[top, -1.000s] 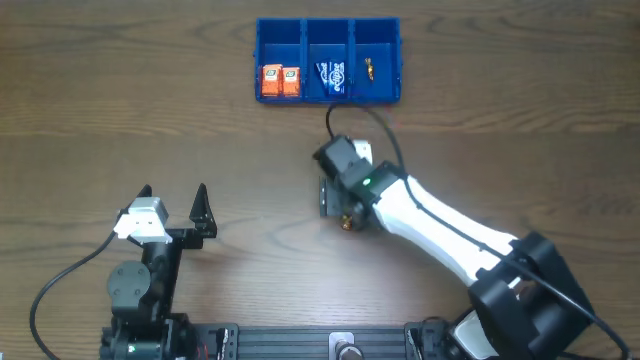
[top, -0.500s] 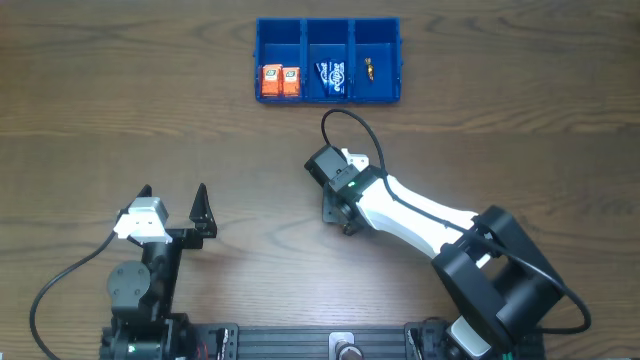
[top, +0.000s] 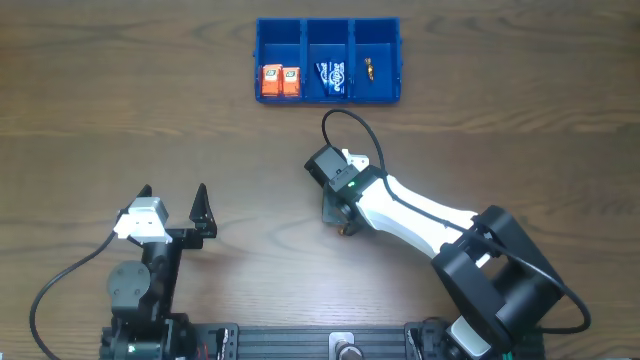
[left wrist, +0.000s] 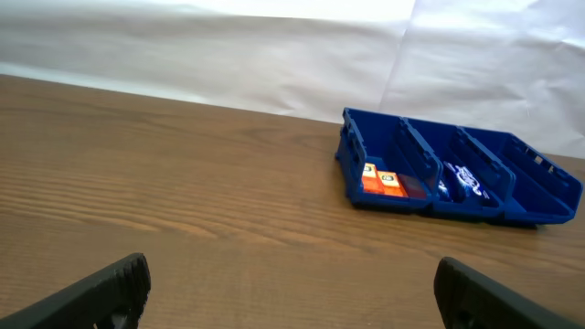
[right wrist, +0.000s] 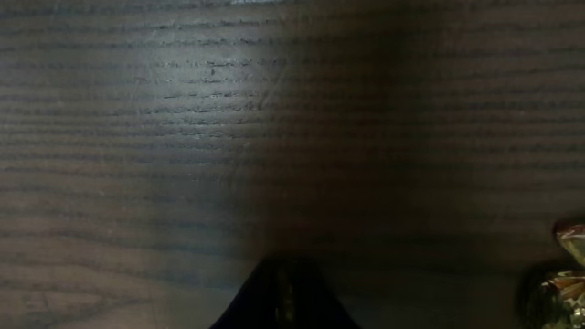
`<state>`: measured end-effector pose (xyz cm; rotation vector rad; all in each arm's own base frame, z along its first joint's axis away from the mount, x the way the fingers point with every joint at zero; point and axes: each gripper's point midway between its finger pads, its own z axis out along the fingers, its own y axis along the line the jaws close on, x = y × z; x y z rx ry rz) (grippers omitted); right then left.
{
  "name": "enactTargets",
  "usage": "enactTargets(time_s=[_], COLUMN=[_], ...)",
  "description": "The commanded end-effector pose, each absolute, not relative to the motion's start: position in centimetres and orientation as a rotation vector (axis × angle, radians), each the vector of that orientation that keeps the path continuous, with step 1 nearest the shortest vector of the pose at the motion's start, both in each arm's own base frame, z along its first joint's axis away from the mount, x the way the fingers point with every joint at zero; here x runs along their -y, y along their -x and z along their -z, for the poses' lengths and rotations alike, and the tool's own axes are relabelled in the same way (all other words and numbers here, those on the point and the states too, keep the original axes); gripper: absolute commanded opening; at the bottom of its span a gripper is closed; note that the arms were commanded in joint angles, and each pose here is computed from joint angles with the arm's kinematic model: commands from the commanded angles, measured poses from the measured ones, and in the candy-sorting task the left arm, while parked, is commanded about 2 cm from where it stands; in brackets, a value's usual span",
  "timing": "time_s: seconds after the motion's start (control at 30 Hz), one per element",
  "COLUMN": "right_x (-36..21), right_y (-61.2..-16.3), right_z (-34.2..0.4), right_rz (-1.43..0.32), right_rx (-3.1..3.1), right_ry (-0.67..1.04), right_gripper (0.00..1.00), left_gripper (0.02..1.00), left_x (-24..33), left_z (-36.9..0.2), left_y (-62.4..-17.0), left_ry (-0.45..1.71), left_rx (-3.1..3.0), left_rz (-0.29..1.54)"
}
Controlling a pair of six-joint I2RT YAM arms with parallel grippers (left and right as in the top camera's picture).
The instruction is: Sort Candies Into Trays
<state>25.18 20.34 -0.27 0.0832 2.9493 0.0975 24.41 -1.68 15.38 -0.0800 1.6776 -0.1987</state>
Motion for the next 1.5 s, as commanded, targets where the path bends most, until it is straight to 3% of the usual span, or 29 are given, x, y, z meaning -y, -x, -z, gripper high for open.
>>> enactTargets(time_s=[0.03, 0.37, 0.53, 0.67, 0.77, 0.9, 1.07, 1.13, 1.17, 1.23, 1.33, 1.5], right_x=[-20.2, -20.4, -18.3, -14.4, -11.8, -12.0, -13.2, -13.4, -13.5, -13.9, -14.6, -14.6], right_y=[-24.7, -25.4, -30.0, -38.6, -46.2, -55.5, -58.3, -58.2, -58.2, -58.1, -57.3, -51.8], right_z=[1.1, -0.5, -9.9, -18.0, -21.0, -19.2, -11.8, -10.5, -10.3, -10.4, -11.5, -20.3], right_rz=[-0.075, -0.105, -0.060, -0.010, 0.024, 0.072, 0.094, 0.102, 0.102, 0.100, 0.096, 0.074], right_rx=[-2.975, -2.922, -2.729, -2.557, -2.446, -2.339, -2.400, -2.422, -2.425, -2.425, -2.430, -2.417], right_ry=[-0.082, -0.095, -0.080, -0.092, -0.116, -0.071, -0.065, -0.055, -0.053, -0.044, -0.025, 0.012], right_gripper=[0.095, 0.036, 0.036, 0.036, 0.036, 0.036, 0.066, 0.102, 0.178, 0.454, 0.472, 0.590], left_gripper=[0.998, 0.996, 0.998, 0.998, 0.998, 0.998, 0.998, 0.996, 0.998, 0.998, 0.998, 0.996], left_x=[1.8, 1.8, 1.8, 1.8, 1.8, 1.8, 1.8, 1.8, 1.8, 1.8, 1.8, 1.8], left_z=[-13.7, -13.7, -13.7, -13.7, -13.7, -13.7, -13.7, -13.7, -13.7, -13.7, -13.7, -13.7], left_y=[-24.3, -24.3, -24.3, -24.3, -24.3, -24.3, -24.3, -24.3, -24.3, -24.3, -24.3, -24.3], left_ry=[0.071, 0.071, 0.071, 0.071, 0.071, 0.071, 0.071, 0.071, 0.071, 0.071, 0.071, 0.071], left_rx=[-1.726, -1.726, -1.726, -1.726, -1.726, -1.726, -1.726, -1.726, -1.726, -1.726, -1.726, -1.726], left_rz=[0.202, 0.202, 0.202, 0.202, 0.202, 0.202, 0.202, 0.202, 0.202, 0.202, 0.202, 0.202])
